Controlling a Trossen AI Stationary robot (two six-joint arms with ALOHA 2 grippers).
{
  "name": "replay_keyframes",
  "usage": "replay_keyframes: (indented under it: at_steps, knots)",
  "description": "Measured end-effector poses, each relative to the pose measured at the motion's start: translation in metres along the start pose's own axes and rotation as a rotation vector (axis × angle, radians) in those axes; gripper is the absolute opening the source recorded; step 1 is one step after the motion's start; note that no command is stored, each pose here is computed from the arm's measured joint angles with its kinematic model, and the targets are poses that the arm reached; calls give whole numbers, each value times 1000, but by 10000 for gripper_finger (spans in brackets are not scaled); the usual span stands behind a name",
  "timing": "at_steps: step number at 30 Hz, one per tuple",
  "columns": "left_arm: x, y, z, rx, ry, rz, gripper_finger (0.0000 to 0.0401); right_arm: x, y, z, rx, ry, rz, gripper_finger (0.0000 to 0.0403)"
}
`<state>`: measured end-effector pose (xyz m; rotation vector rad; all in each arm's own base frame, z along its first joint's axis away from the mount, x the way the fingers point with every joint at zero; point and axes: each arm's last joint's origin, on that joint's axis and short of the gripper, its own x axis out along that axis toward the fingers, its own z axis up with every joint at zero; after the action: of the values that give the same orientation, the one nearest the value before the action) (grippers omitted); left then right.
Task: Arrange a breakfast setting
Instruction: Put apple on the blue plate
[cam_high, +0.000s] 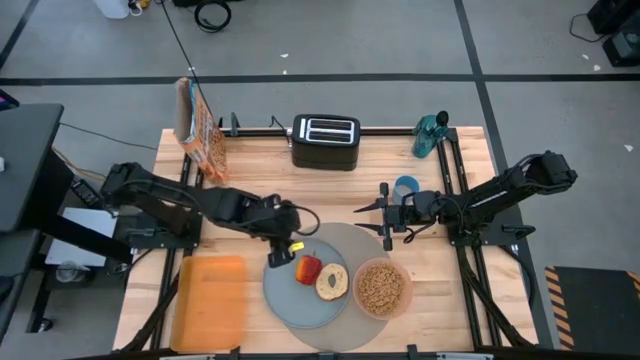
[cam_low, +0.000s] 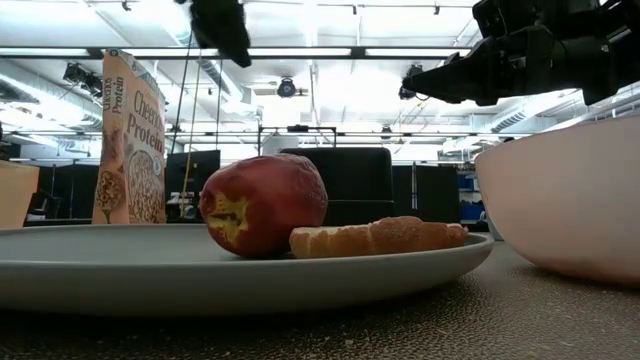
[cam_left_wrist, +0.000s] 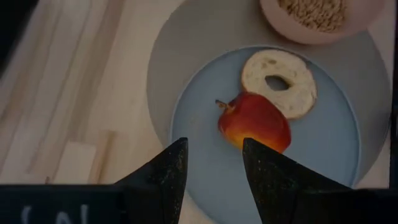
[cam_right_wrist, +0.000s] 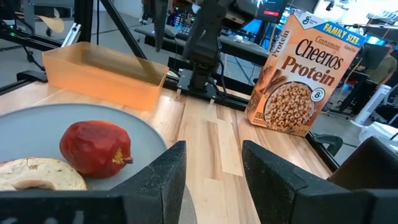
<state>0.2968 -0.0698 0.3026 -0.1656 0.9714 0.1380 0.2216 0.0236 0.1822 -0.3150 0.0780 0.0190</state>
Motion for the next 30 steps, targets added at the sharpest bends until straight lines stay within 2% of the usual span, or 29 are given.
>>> replay_keyframes:
  at_steps: [9, 11, 13, 16, 17, 24, 27, 30]
  knots:
    - [33, 14, -43, 75, -258, -32, 162, 0, -1, 3, 17, -31, 0, 164]
    - [43, 20, -47, 42, -308, -21, 162, 1, -1, 3, 36, -16, -4, 164]
    - [52, 28, -43, -49, -327, -41, 162, 5, -1, 5, 56, 5, -12, 164]
    - [65, 38, -35, -187, -279, -78, 162, 11, -3, 10, 75, 28, -27, 164]
    - [69, 39, -31, -196, -270, -81, 162, 12, -3, 11, 76, 30, -32, 164]
    - [89, 23, -19, -125, -91, -189, 176, 22, 1, 8, 92, 38, -30, 164]
    - [96, 17, -23, -98, -2, -194, 201, 24, 2, 6, 110, 46, -24, 164]
    - [99, 7, -19, -43, -13, -220, 239, 25, 3, 2, 111, 66, -19, 164]
